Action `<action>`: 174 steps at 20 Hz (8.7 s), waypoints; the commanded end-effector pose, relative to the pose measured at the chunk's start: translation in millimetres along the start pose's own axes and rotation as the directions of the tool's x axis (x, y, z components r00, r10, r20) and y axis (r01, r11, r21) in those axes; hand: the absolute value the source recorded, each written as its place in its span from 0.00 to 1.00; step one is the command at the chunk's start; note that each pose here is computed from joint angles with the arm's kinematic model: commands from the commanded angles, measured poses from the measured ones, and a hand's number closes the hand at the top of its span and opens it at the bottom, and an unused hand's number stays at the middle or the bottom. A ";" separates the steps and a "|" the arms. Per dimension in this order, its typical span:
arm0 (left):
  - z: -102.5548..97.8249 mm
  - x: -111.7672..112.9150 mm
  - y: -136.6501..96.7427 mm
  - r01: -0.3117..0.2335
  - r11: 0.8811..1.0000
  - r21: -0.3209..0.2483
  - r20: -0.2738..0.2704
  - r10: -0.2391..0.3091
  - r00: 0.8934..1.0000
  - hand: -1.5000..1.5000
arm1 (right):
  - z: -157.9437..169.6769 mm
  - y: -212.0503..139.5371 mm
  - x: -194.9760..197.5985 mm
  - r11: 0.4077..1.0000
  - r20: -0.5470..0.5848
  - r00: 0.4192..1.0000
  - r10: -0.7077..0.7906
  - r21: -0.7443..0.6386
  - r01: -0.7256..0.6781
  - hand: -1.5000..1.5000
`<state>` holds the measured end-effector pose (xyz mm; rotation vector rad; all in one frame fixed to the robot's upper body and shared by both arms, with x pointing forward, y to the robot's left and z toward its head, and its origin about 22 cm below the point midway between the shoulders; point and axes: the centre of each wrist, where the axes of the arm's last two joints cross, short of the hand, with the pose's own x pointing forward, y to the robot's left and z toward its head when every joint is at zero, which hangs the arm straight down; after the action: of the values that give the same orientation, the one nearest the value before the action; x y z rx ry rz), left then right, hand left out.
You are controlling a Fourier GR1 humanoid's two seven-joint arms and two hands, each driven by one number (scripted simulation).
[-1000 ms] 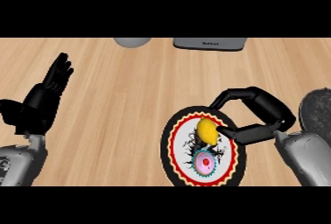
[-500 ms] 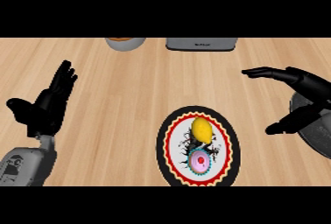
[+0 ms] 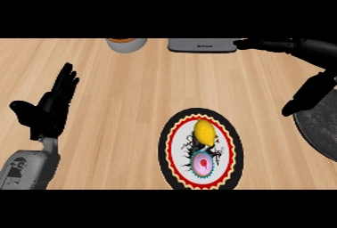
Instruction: Pick the lemon from the plate and place it in the pan
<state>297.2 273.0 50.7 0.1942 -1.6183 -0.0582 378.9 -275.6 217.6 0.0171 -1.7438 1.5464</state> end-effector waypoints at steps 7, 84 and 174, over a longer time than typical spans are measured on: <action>1.3 -6.8 -8.5 -0.008 1.000 0.013 -0.022 0.008 1.000 0.50 | -57.7 21.4 45.5 0.995 0.059 0.997 0.047 0.082 -0.052 0.00; 5.2 -11.3 -3.7 0.009 1.000 0.011 0.019 -0.009 1.000 0.50 | -143.5 217.7 -0.7 0.732 -0.018 0.921 0.389 0.612 -0.298 1.00; -1.2 -0.1 -5.9 -0.007 1.000 0.005 0.005 0.007 1.000 0.50 | 317.8 140.8 -132.3 0.506 -0.124 0.791 -0.599 -0.824 0.255 0.00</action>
<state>301.8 265.9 53.6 0.1791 -1.6332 -0.0564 262.5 -545.0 38.0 -0.4881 -1.6526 0.3458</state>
